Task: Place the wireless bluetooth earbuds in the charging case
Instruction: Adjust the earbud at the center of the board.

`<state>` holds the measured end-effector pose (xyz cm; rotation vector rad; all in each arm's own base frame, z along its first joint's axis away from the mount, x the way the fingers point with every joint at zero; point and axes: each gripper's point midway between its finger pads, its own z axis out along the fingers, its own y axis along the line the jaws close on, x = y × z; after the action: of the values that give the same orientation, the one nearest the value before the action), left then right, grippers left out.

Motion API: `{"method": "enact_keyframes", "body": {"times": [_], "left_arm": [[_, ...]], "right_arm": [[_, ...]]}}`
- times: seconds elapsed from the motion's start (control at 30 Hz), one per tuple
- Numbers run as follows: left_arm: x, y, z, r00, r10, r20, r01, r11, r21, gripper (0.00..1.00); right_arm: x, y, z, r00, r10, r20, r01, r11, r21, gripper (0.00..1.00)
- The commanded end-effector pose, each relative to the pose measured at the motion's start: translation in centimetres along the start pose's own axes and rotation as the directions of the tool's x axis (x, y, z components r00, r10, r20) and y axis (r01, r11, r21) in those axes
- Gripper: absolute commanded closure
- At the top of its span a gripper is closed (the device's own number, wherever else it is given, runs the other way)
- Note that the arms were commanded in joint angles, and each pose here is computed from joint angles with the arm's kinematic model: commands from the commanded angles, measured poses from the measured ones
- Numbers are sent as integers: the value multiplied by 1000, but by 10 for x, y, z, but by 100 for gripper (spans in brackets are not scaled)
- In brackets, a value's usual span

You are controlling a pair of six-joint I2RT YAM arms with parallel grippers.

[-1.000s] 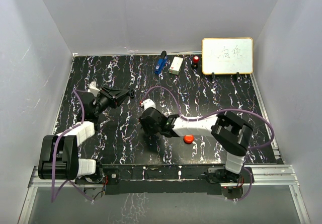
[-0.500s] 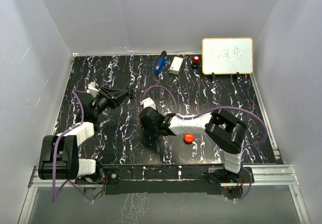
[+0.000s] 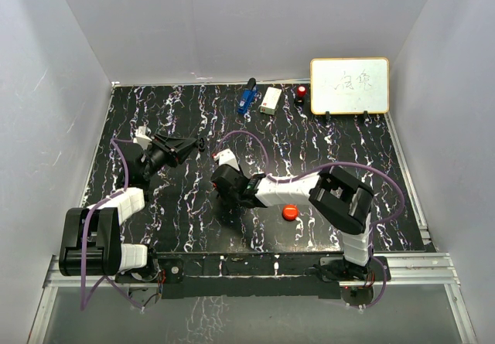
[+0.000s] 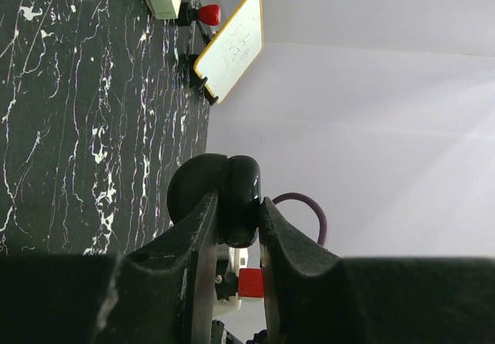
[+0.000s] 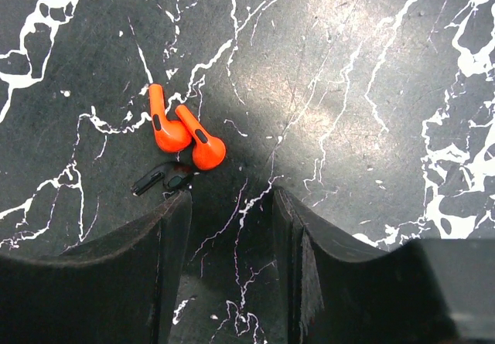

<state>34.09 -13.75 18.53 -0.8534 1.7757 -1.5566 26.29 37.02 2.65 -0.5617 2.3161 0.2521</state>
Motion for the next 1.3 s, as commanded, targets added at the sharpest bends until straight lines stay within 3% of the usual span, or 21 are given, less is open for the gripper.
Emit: {"method": "enact_keyframes", "body": {"times": [0.0,0.9,1.27], "left_arm": [[3,-10,-6,1000,14,-11,-13,999,35,100],[-1,-4,-5,1000,7,-4,-7,1000,25,100],[-2,-4,-7,1000,6,1,-6,1000,27,100]], "right_arm": [[-24,3,4,998,23,64,-23,1000,6,56],[-42,4,28,997,20,69,-17,999,-43,56],[-70,-8,5,989,64,135,-57,997,-52,56]]}}
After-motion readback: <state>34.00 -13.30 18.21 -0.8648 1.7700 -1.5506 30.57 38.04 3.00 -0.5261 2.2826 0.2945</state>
